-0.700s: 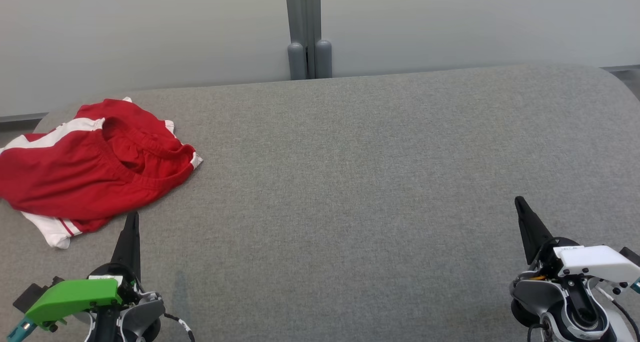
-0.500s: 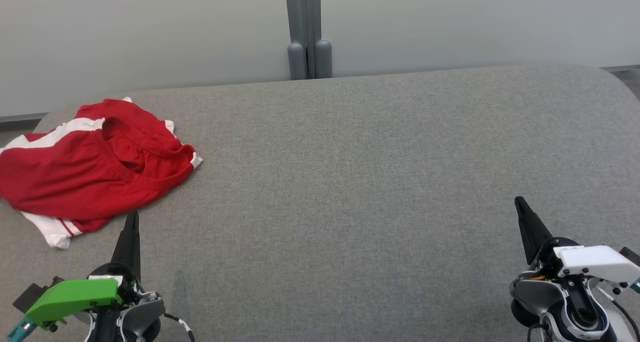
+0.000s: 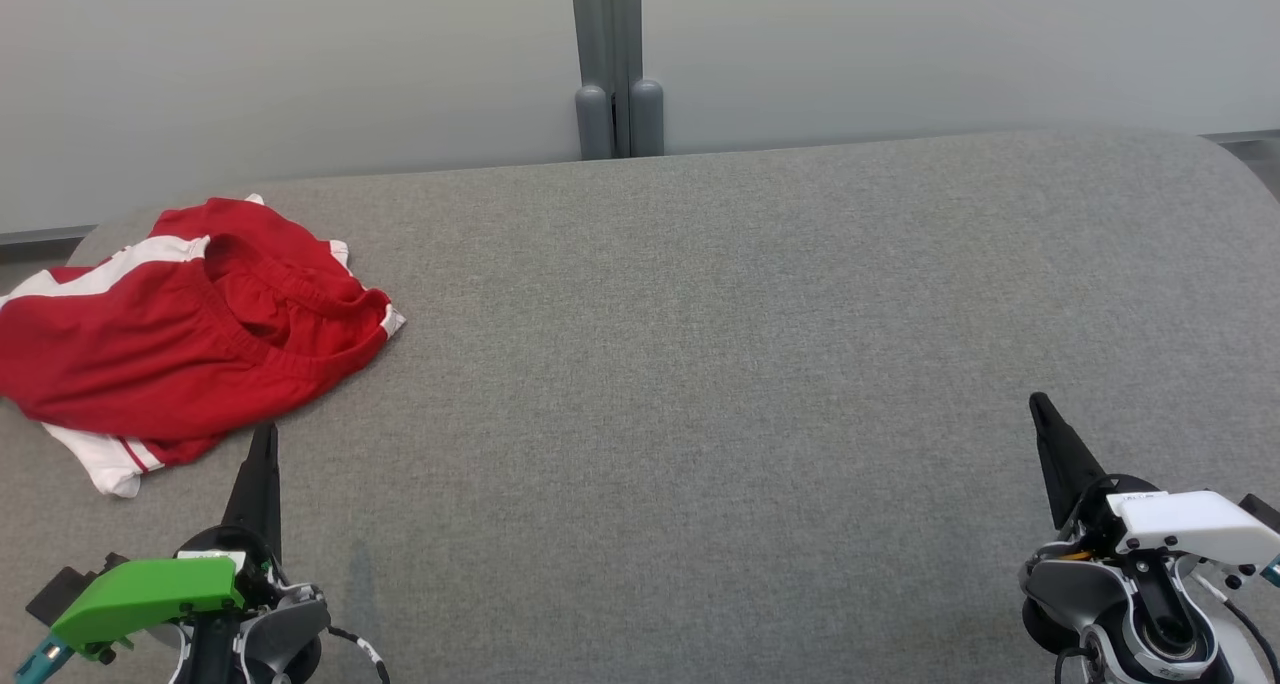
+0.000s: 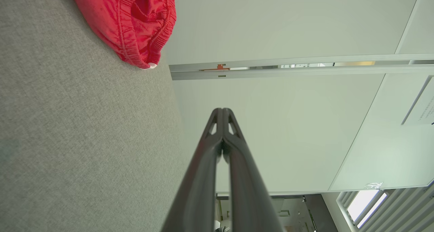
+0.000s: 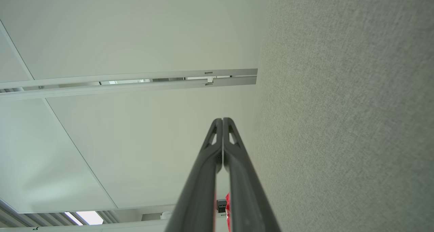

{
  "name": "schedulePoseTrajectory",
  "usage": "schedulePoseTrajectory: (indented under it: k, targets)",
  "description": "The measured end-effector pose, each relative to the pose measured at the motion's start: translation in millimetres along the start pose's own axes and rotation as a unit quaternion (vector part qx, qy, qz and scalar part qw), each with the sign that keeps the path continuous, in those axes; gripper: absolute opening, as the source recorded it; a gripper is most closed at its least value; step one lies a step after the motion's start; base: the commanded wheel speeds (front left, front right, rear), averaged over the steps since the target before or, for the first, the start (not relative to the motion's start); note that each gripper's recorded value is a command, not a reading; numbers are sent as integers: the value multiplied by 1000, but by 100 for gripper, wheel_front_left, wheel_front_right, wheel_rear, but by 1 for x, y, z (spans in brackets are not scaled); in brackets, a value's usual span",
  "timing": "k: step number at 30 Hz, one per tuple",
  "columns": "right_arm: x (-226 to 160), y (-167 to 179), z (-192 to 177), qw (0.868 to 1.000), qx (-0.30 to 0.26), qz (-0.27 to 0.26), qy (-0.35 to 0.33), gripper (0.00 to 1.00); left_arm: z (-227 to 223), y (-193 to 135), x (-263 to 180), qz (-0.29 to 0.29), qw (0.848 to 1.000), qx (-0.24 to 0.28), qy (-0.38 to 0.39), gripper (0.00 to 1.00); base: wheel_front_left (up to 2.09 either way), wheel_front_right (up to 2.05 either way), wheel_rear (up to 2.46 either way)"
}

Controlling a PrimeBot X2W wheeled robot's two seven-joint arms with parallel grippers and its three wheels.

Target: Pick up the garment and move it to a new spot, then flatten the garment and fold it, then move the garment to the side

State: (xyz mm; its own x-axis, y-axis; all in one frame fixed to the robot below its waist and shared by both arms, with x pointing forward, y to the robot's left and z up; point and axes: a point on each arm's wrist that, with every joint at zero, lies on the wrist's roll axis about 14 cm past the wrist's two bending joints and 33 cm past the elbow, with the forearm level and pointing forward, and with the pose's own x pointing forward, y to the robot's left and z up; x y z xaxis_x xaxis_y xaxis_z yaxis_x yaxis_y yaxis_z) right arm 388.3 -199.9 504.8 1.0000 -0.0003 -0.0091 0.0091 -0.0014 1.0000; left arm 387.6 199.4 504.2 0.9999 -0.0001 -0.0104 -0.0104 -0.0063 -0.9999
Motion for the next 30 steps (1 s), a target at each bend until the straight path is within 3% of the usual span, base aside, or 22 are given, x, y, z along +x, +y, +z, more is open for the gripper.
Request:
schedulePoseTrajectory:
  k: [30]
  targets:
    - [0,0,0,1000,0,0,0,0,0,0,0,0,1000,0,0,0,0,0,0]
